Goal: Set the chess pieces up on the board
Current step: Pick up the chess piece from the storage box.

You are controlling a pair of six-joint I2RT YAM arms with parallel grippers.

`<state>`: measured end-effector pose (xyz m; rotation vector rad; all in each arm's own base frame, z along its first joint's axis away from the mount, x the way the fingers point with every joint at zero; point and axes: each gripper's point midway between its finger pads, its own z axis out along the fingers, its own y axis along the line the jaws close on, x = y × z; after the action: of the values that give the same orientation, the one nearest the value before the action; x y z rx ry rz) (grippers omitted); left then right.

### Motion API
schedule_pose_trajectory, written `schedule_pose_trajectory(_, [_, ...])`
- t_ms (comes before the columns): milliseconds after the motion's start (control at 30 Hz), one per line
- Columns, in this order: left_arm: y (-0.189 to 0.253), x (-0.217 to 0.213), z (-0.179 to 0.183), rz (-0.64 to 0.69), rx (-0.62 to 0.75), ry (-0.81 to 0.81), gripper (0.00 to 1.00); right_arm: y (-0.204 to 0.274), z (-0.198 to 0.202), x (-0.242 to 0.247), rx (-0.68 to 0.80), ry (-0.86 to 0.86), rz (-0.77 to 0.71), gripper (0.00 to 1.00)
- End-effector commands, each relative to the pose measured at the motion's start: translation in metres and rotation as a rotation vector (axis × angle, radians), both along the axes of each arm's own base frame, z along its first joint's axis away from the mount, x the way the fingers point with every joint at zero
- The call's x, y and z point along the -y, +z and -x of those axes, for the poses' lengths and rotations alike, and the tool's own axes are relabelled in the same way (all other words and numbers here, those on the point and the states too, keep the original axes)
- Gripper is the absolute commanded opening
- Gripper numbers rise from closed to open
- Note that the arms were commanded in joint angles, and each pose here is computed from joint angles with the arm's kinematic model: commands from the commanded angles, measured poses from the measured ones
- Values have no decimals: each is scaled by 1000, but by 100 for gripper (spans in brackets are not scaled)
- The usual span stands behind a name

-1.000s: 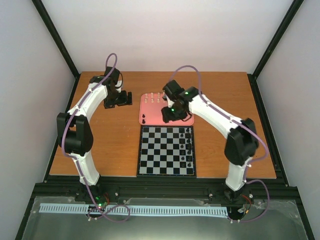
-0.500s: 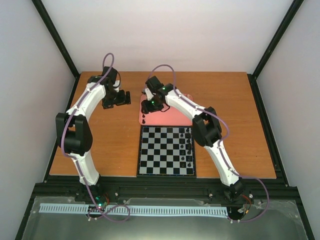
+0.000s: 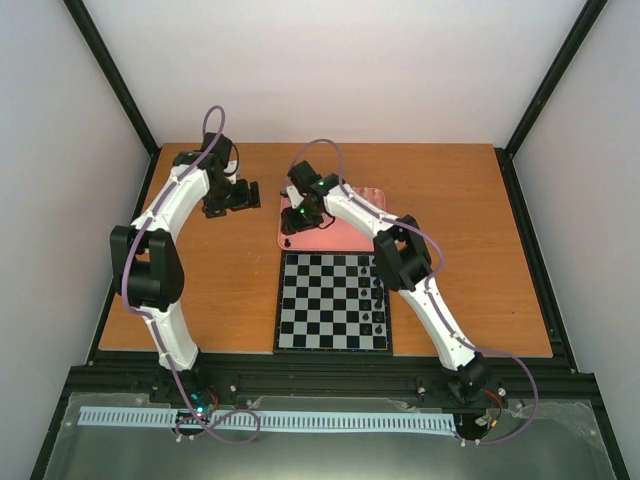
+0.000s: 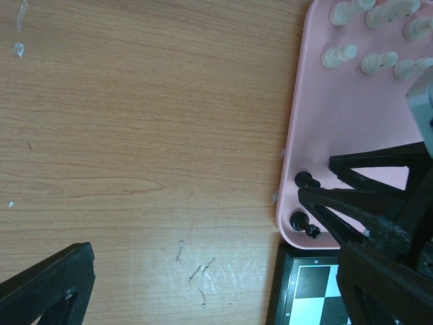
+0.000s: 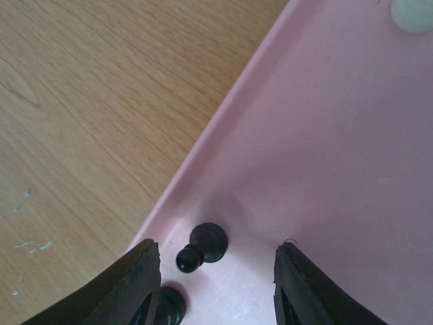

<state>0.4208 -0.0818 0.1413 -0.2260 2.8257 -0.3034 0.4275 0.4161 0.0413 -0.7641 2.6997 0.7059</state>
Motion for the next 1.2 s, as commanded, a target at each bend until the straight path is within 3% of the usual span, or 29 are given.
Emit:
schedule_pose_trajectory(0, [2,-2,-3,20,1,21,100,-10,0,-5,1,22,1,47])
schedule_pose_trajectory(200, [1,-3,-3,22,-1,25,100,-20,-2,-7,-9,17,7,40])
schedule_pose_trajectory(500, [-2,-3,-3,26,-6,27,100,-27,2,-4,-31,24,24,14])
schedule_pose_trajectory(667, [-1,-4,-4,27,-5,28,100,-17,-2,-1,-1,17,37,6])
schedule_pose_trajectory(933, [4,-3,-5,30,5,28,100,79,-12,14,161,-9,15,3])
schedule_pose_trajectory(1033, [5,-3,-5,33,7,28,100,112,8,27,172,1,4,3])
schedule_pose_trajectory(1167, [6,-3,-5,34,8,28,100,123,62,63,116,28,17,3])
